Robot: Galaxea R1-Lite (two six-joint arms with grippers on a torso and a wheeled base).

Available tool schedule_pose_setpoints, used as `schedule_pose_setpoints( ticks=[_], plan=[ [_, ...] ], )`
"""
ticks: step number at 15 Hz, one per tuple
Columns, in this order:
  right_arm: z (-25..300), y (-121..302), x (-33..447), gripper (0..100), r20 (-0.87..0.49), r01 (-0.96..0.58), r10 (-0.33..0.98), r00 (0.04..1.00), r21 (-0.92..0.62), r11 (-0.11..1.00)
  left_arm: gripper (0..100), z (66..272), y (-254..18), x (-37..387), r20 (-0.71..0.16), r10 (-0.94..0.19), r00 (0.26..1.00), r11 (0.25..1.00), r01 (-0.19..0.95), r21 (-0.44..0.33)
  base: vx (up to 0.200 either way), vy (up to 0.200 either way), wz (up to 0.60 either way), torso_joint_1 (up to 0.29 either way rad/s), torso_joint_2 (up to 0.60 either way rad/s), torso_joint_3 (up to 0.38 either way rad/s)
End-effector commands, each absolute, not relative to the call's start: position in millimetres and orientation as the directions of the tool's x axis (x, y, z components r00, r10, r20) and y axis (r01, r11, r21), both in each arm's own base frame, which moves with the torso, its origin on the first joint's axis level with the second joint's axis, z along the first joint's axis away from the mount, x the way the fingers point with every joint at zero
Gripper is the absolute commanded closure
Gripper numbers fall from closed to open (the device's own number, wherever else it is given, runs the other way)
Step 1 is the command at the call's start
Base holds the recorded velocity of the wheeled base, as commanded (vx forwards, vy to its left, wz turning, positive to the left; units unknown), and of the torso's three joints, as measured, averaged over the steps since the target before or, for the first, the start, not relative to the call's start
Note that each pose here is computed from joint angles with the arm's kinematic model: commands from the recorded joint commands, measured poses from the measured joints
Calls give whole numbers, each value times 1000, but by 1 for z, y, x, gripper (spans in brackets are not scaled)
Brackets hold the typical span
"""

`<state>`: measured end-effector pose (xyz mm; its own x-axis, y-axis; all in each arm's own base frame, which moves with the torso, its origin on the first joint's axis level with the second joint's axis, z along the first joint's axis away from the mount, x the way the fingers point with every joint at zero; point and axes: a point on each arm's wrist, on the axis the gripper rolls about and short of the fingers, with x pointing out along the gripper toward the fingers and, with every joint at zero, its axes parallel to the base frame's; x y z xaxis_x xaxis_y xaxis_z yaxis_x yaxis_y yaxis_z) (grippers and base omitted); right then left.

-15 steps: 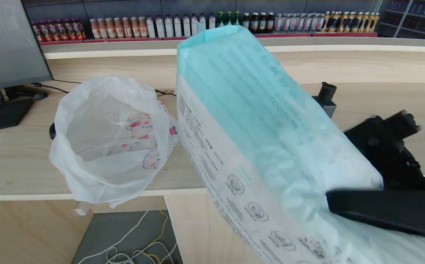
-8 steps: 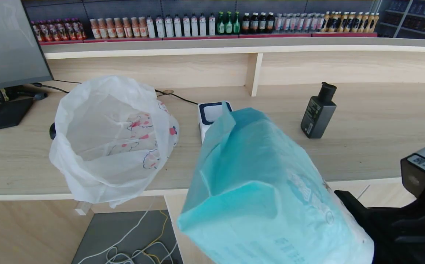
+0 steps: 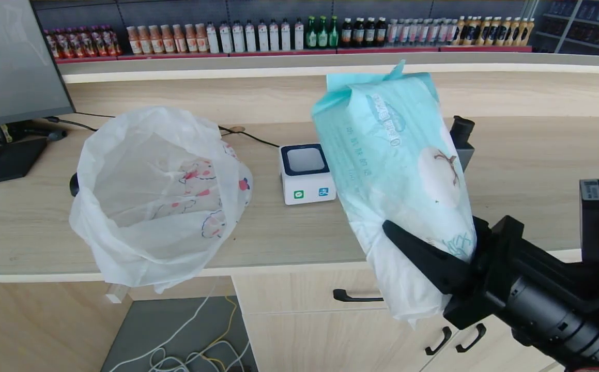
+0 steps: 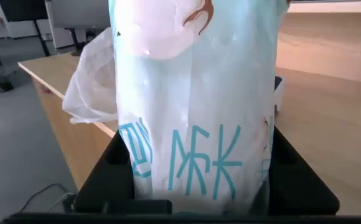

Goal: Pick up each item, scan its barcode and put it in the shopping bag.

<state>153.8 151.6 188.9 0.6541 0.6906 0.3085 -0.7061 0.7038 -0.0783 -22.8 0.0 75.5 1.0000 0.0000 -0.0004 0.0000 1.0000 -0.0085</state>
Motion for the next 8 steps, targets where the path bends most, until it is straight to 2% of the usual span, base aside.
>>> schedule_pose_setpoints(
  ticks=[1, 4, 8],
  plan=[
    [189, 153, 150, 100, 310, -606, 606, 733, -107, 788, 0, 75, 0, -23, 0, 0, 1000, 1000, 0, -9, 0, 0, 0, 0, 0, 0],
    [203, 147, 148, 100, 362, -508, 504, 784, -91, 856, 0, 75, 0, -23, 0, -2, 1000, 1000, 2, -9, 0, 0, 0, 0, 0, 0],
    [216, 143, 144, 100, 416, -506, 487, 768, -73, 860, 0, 75, 0, -23, 0, 0, 1000, 1000, 0, -9, 0, 0, 0, 0, 0, 0]
  ],
)
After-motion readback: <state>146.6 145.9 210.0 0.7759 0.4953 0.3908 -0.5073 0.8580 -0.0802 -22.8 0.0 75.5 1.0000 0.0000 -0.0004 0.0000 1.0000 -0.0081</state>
